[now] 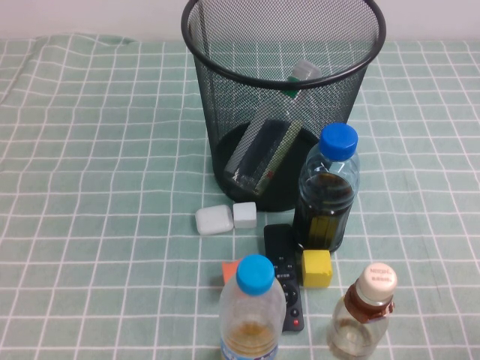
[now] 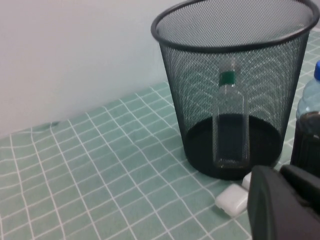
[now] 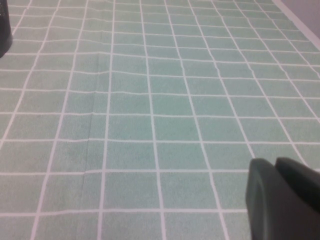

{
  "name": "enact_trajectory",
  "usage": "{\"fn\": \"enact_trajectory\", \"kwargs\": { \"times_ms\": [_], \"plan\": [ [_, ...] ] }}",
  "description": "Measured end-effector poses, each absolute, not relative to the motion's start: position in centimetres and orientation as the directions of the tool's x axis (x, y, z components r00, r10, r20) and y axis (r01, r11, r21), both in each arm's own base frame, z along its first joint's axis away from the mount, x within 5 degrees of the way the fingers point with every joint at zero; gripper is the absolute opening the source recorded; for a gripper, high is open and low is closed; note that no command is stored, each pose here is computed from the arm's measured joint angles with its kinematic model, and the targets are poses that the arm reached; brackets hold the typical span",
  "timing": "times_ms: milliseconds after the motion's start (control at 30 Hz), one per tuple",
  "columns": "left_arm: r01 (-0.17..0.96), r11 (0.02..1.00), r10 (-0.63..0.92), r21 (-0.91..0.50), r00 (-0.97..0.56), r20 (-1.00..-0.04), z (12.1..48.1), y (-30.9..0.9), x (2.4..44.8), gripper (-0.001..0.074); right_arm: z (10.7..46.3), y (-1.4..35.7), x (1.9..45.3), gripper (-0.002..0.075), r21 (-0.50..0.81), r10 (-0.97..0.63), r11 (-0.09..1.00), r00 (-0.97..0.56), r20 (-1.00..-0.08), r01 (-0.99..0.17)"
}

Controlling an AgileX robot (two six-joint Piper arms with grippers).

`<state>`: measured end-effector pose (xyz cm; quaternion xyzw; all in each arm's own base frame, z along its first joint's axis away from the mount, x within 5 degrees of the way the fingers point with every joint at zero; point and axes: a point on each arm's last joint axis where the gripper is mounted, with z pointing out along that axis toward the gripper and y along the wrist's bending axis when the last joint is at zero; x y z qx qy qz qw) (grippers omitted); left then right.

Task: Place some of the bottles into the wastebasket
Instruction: Pick up a bottle from the table with right arm

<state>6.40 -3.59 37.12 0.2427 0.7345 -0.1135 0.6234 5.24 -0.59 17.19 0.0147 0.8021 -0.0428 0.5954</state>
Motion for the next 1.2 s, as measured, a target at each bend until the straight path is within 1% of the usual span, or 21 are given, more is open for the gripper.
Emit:
{"fn": "enact_trajectory", "kwargs": {
  "times_ms": [167, 300, 367, 467, 633, 800, 900, 967, 1067, 1200],
  "plan": [
    [0.491, 0.861, 0.218, 0.135, -0.115, -0.969, 33.2, -3.1, 5.6, -0.0001, 17.2, -0.6, 5.2, -0.0008, -0.051, -0.027, 0.996, -0.290, -0.956, 0.075],
    [0.475, 0.868, 0.220, 0.144, -0.108, -0.969, 31.1, -2.7, 5.2, -0.0001, 17.2, -0.6, 5.2, -0.0008, -0.051, -0.027, 0.996, -0.290, -0.956, 0.075],
    [0.455, 0.882, 0.189, 0.119, -0.112, -0.975, 30.2, -2.5, 5.0, -0.0001, 17.2, -0.6, 5.2, -0.0008, -0.051, -0.027, 0.996, -0.290, -0.956, 0.075],
    [0.410, 0.906, 0.151, 0.103, -0.085, -0.985, 28.6, -1.9, 4.7, -0.0002, 17.2, -0.6, 5.2, -0.0008, -0.051, -0.027, 0.996, -0.290, -0.956, 0.075],
    [0.326, 0.938, 0.135, 0.119, -0.027, -0.991, 24.8, -1.4, 4.7, -0.0002, 17.2, -0.6, 5.2, -0.0008, -0.051, -0.027, 0.996, -0.290, -0.956, 0.075],
    [0.170, 0.983, 0.069, 0.067, -0.001, -0.998, 22.3, -0.8, 5.1, -0.0002, 17.2, -0.6, 5.2, -0.0008, -0.051, -0.027, 0.996, -0.290, -0.956, 0.075],
    [0.069, 0.997, 0.033, 0.034, 0.004, -0.999, 21.3, -0.3, 5.4, -0.0002, 17.2, -0.6, 5.2, -0.0008, -0.049, -0.026, 0.996, -0.290, -0.957, 0.075],
    [0.025, 1.000, 0.017, 0.018, 0.022, -1.000, 20.8, -0.1, 5.5, -0.0002, 17.2, -0.6, 5.2, -0.0008, -0.049, -0.026, 0.996, -0.290, -0.957, 0.075],
    [0.002, 1.000, 0.011, 0.011, 0.035, -0.999, 20.3, 0.0, 5.7, -0.0002, 17.2, -0.6, 5.2, -0.0008, -0.049, -0.026, 0.996, -0.290, -0.957, 0.075],
    [0.016, 1.000, 0.002, 0.001, -0.029, -1.000, 19.6, -0.1, 5.7, -0.0002, 17.2, -0.6, 5.2, -0.0008, -0.049, -0.026, 0.996, -0.290, -0.957, 0.075]
  ]
}}
